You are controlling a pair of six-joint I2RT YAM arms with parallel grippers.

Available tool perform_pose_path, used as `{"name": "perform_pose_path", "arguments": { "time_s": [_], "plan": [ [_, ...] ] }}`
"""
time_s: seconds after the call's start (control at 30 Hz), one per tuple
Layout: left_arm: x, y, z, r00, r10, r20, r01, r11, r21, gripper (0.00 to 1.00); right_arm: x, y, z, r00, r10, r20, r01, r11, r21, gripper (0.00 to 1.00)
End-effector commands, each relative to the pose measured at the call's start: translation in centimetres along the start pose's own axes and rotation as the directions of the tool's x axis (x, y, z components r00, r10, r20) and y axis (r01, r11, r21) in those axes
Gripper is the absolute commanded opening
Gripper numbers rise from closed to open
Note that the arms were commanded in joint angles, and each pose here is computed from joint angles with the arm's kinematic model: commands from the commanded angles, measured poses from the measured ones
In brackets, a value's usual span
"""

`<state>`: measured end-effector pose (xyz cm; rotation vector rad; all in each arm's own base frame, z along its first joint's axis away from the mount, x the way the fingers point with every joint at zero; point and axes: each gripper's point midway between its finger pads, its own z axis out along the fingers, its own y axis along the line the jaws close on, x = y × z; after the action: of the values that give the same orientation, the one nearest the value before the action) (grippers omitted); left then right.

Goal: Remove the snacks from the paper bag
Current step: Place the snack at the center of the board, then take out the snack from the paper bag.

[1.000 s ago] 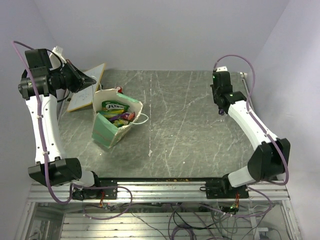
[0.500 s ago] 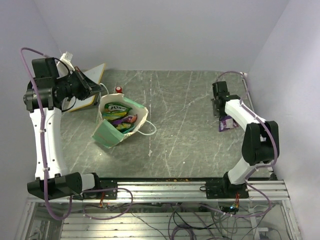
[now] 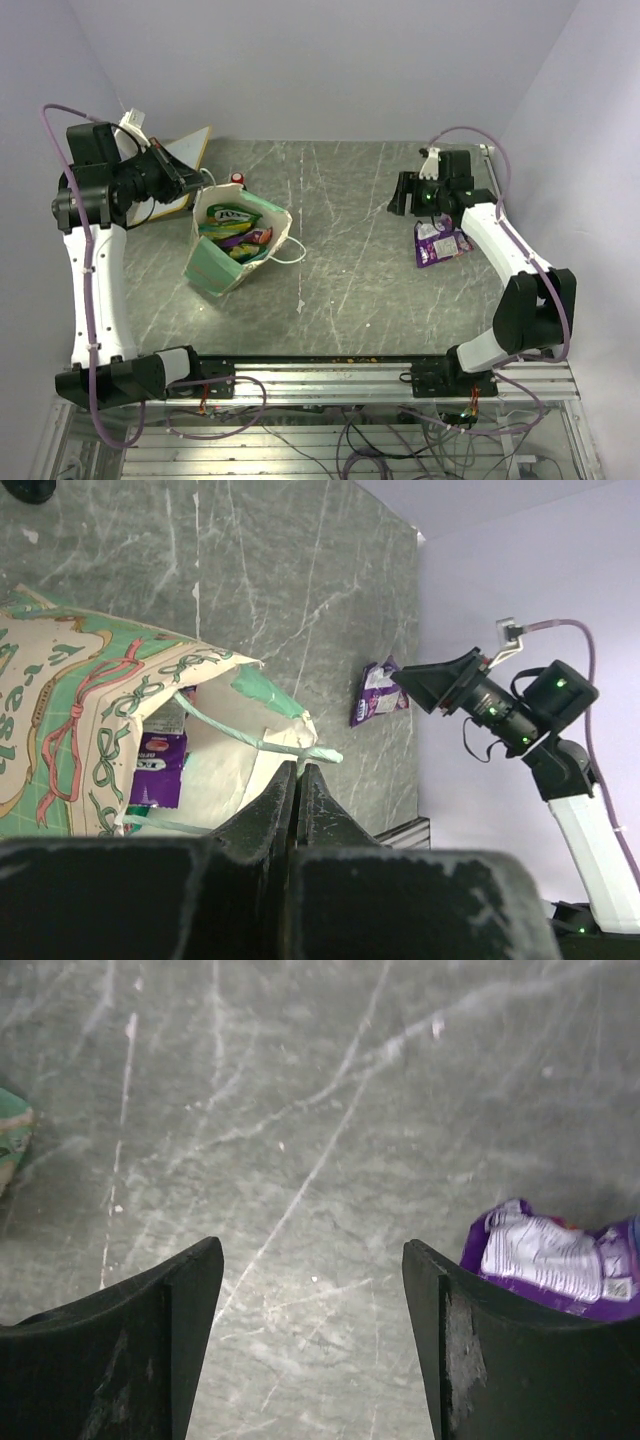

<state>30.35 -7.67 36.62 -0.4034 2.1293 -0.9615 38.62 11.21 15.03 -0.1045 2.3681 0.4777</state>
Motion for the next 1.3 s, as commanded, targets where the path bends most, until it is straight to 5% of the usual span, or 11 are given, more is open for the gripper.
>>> {"name": "perform_pose_path", "arguments": {
  "time_s": [0.0,0.23,0.5,0.6,0.83,1.03,1.27],
  "plan": [
    [-0.6,-2.4,-0.6,0.997,0.036,0.071,-0.043,0.993,0.107,0.07,-3.7,3.8,-1.3,0.98,-0.18,0.082,0.186,0.98,-0.074,0.72],
    [0.2,-1.5,0.0,0.996,-0.013,0.084,0.003,0.993,0.12,0.07,-6.5,17.0,-1.9,0.951,-0.216,0.223,0.286,0.888,-0.359,0.71],
    [0.6,-0.9,0.4,0.997,-0.047,0.064,0.04,0.993,0.109,0.07,-5.1,30.3,-4.4,0.826,-0.372,0.423,0.559,0.631,-0.538,0.68],
    [0.5,-1.0,0.4,0.997,-0.047,0.066,0.04,0.993,0.108,0.07,-4.7,33.4,-5.9,0.711,-0.435,0.552,0.702,0.486,-0.521,0.67],
    [0.2,-1.4,0.1,0.998,-0.038,0.049,0.033,0.994,0.102,0.07,-0.3,39.2,-5.9,0.295,-0.597,0.746,0.946,0.074,-0.315,0.65],
    [-0.2,-1.5,0.4,0.999,-0.022,0.042,0.018,0.994,0.104,0.07,2.7,40.4,-2.2,0.111,-0.666,0.738,0.958,-0.125,-0.257,0.56],
    [0.6,-1.5,0.5,0.999,-0.037,0.017,0.034,0.99,0.135,0.07,4.3,39.0,1.3,0.036,-0.757,0.652,0.966,-0.141,-0.217,0.53]
  ]
}}
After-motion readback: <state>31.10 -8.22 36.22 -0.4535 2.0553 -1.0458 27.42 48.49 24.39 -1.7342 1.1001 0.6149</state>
